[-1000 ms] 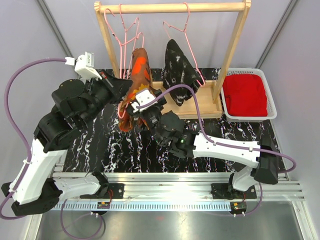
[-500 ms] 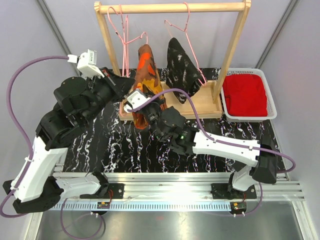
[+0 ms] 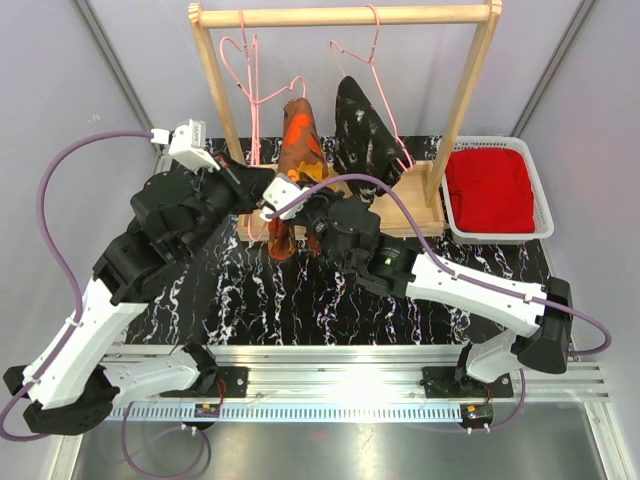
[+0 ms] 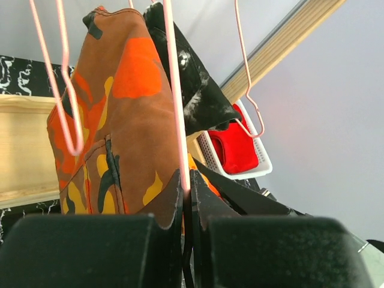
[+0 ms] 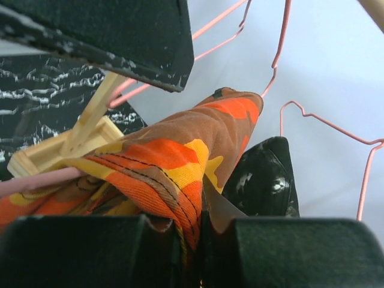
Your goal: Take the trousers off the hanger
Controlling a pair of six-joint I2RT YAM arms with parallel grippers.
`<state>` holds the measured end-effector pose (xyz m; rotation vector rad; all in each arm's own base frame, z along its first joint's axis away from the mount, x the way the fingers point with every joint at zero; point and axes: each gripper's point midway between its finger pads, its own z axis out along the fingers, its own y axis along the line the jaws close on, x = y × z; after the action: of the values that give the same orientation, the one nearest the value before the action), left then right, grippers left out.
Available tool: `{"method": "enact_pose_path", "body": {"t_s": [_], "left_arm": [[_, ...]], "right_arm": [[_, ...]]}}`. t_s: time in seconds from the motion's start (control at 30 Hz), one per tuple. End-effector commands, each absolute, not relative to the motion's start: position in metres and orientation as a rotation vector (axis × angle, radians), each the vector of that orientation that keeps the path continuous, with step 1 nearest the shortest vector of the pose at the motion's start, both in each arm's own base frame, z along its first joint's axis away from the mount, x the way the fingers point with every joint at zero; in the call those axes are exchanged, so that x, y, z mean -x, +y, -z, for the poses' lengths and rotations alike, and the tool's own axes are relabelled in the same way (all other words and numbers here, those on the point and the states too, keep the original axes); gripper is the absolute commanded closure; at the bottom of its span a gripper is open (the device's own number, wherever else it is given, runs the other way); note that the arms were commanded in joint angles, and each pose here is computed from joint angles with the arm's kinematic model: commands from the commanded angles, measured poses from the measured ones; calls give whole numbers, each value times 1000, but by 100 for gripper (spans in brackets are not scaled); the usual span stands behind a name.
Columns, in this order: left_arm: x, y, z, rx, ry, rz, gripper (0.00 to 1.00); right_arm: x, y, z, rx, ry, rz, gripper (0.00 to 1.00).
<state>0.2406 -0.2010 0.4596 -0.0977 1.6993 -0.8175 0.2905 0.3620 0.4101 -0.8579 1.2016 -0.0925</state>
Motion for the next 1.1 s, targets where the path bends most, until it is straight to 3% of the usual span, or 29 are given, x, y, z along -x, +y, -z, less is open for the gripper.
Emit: {"method": "enact_pose_path", "body": {"t_s": [0.0, 0.37, 0.73, 1.07], "left_arm": [[-235, -210, -447, -11, 1694, 816, 100], [-231, -216, -410, -36, 1765, 803, 100], [-243, -185, -441, 33, 1715, 637, 100], [-234, -193, -385, 47, 1795, 698, 100]], "right_arm": [[-281, 300, -540, 480, 1088, -58, 100], [-273, 283, -579, 436, 1058, -110, 100], [-266, 288, -559, 494, 1077, -164, 100], [-265, 268, -638, 390, 991, -104, 100]]}}
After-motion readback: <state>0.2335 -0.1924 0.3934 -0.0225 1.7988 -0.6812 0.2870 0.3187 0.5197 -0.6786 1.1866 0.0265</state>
